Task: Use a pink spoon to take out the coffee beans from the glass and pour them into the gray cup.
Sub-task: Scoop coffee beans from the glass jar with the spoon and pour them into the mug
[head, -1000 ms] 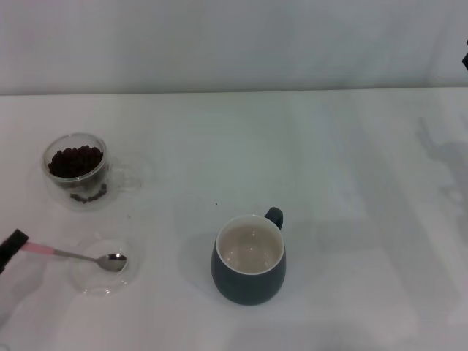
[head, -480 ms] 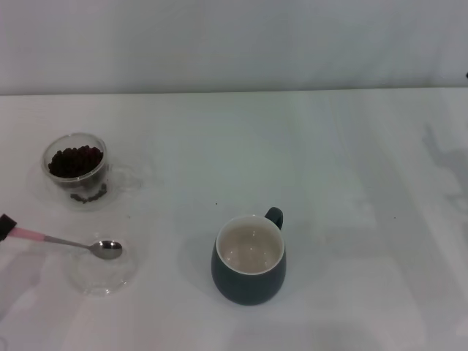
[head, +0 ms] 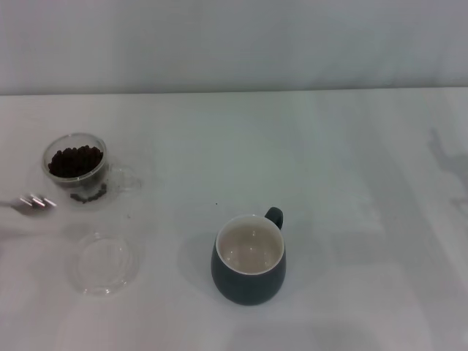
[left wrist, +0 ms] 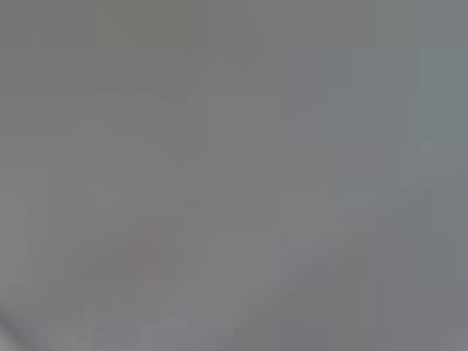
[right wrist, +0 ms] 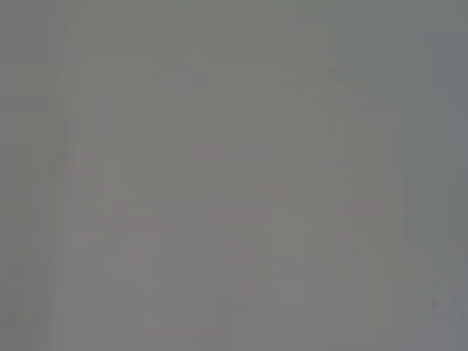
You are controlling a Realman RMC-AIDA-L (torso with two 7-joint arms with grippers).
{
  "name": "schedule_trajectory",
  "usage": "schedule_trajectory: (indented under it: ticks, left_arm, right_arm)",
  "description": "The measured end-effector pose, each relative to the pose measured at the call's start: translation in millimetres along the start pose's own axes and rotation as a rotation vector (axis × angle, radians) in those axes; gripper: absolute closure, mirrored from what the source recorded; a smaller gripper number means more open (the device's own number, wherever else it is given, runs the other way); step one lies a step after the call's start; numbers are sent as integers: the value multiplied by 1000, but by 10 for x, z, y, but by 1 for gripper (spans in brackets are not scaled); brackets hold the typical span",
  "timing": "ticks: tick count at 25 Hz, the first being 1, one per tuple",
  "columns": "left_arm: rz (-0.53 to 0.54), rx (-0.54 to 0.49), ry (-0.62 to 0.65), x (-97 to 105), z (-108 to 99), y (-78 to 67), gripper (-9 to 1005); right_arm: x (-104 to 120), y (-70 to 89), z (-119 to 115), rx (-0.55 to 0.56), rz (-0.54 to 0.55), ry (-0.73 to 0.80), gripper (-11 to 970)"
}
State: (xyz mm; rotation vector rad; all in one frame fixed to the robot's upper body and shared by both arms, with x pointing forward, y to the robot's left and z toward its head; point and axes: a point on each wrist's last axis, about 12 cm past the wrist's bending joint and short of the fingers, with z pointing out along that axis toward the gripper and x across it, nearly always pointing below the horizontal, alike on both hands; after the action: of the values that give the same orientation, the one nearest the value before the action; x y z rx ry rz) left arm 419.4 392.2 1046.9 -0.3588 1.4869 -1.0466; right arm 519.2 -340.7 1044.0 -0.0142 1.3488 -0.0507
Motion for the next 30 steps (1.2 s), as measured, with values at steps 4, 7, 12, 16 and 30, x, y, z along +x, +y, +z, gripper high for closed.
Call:
schedule_trajectory:
  ticks: [4, 7, 12, 16, 30]
  left_arm:
    - [82, 10, -76, -413, 6, 19, 858]
    - [137, 11, -59, -697, 119, 48, 858]
    - [167, 4, 55, -954, 454, 82, 857]
    - [192, -13, 255, -1059, 843, 85, 857]
    - [332, 21, 321, -903, 1251, 29, 857]
  right_arm:
    - [2, 3, -3, 0, 1, 1, 102]
    - [1, 9, 1, -1, 2, 0, 102]
    - [8, 31, -3, -2, 8, 2, 102]
    - [12, 49, -3, -4, 15, 4, 102]
    - [37, 25, -35, 2, 12, 23, 102]
